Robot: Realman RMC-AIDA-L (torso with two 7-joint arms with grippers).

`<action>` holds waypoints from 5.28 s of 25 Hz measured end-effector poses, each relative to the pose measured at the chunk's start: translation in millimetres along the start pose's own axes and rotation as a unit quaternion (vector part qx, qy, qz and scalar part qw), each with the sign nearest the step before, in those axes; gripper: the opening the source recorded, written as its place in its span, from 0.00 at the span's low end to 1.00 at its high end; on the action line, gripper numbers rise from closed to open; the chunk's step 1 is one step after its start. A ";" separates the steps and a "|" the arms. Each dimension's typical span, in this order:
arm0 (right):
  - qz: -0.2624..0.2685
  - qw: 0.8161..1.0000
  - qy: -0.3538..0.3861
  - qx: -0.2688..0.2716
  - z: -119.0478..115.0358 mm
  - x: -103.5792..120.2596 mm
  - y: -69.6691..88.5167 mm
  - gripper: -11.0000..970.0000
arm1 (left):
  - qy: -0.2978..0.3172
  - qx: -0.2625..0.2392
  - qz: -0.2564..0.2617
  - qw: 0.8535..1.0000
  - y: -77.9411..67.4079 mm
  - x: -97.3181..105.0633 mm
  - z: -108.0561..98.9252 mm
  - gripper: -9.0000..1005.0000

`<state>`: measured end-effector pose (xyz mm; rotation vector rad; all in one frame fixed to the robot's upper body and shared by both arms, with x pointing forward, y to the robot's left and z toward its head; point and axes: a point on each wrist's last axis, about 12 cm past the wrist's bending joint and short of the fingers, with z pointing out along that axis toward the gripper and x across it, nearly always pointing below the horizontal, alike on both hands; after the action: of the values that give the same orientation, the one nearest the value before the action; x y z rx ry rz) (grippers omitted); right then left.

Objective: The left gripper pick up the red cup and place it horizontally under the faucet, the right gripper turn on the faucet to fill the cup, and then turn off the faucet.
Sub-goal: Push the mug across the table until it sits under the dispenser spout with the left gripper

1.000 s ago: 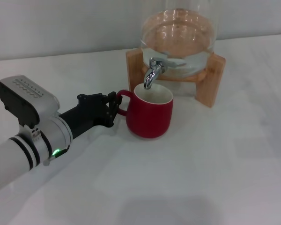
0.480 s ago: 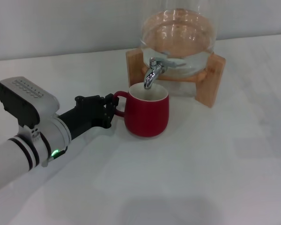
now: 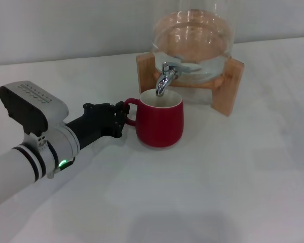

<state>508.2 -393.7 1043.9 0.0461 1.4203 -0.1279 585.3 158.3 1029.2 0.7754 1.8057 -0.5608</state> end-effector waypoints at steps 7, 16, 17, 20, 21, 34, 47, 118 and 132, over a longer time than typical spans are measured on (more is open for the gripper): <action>0.000 1.000 -0.001 -0.001 1.4 -0.6 0.8 0.90 | 0.000 -0.001 0.001 1.000 0.8 -0.2 -0.3 0.11; 0.001 1.000 -0.004 -0.003 3.4 -1.5 2.1 0.90 | -0.002 0.001 0.004 1.000 0.2 -0.8 0.0 0.11; 0.001 1.000 -0.004 -0.003 3.5 -1.5 2.1 0.90 | -0.002 0.001 0.004 1.000 0.1 -1.0 0.0 0.12; 0.001 1.000 -0.004 -0.003 3.6 -1.5 2.2 0.90 | -0.003 0.002 0.005 1.000 0.0 -1.1 0.0 0.12; 0.001 1.000 -0.004 -0.003 3.6 -1.5 2.2 0.90 | -0.003 0.002 0.005 1.000 -0.1 -1.1 0.0 0.13; 0.002 1.000 -0.007 -0.006 7.8 -3.0 4.3 0.90 | -0.006 0.003 0.006 1.000 -0.2 -1.8 0.0 0.19; 0.002 1.000 -0.007 -0.007 8.5 -3.3 4.9 0.90 | -0.008 0.006 0.013 1.000 0.5 -6.6 2.8 0.19; 0.002 1.000 -0.003 -0.011 7.1 -1.7 6.3 0.90 | -0.009 -0.036 -0.026 0.999 8.4 9.9 -11.6 0.75; 0.002 1.000 -0.003 -0.010 7.0 -1.7 6.1 0.90 | -0.052 -0.108 -0.024 0.992 13.3 22.1 -32.1 0.77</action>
<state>515.6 -388.2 1046.3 0.0311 1.4160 -0.1100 569.2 194.9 1019.4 0.5464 1.7578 -0.4203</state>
